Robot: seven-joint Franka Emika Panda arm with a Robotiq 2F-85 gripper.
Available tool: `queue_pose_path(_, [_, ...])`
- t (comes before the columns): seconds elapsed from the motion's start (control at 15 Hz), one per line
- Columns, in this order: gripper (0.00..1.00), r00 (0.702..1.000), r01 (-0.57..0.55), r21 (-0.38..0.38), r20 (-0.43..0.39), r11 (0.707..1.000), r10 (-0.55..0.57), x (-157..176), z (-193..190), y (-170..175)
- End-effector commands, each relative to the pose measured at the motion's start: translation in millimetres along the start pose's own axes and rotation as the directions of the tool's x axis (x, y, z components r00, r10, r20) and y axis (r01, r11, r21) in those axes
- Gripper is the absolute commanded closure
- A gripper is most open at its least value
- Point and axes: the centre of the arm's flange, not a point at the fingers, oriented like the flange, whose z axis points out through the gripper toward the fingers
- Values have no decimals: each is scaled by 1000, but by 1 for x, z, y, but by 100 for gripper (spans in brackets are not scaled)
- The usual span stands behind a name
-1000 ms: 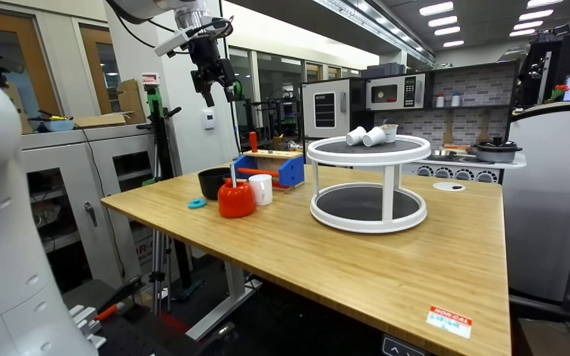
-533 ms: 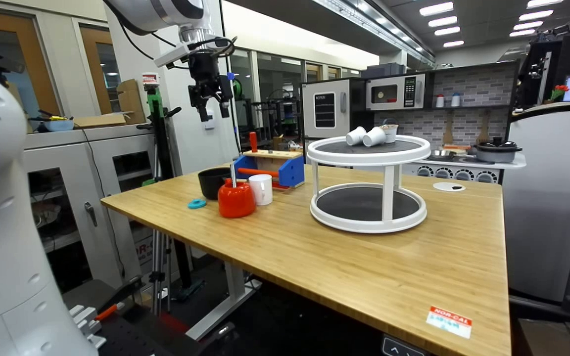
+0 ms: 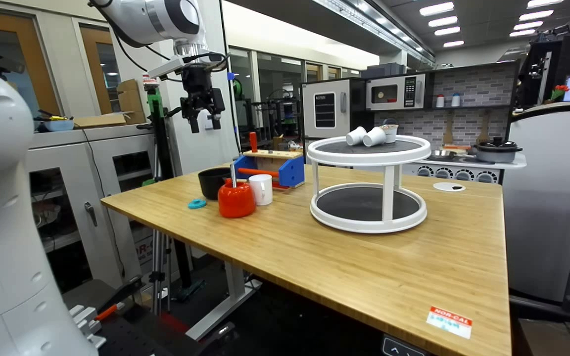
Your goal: Put the marker in the kettle on the table
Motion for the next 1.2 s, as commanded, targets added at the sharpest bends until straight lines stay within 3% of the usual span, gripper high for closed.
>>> queue_pose_path(0.0, [0,1000,-12,-21,15,1000,13,6,6,1])
queue_pose_path(0.4, [0,999,-7,-63,36,998,9,13,20,4])
queue_pose_path(1.13, [0,1000,1,-42,30,999,0,10,25,3])
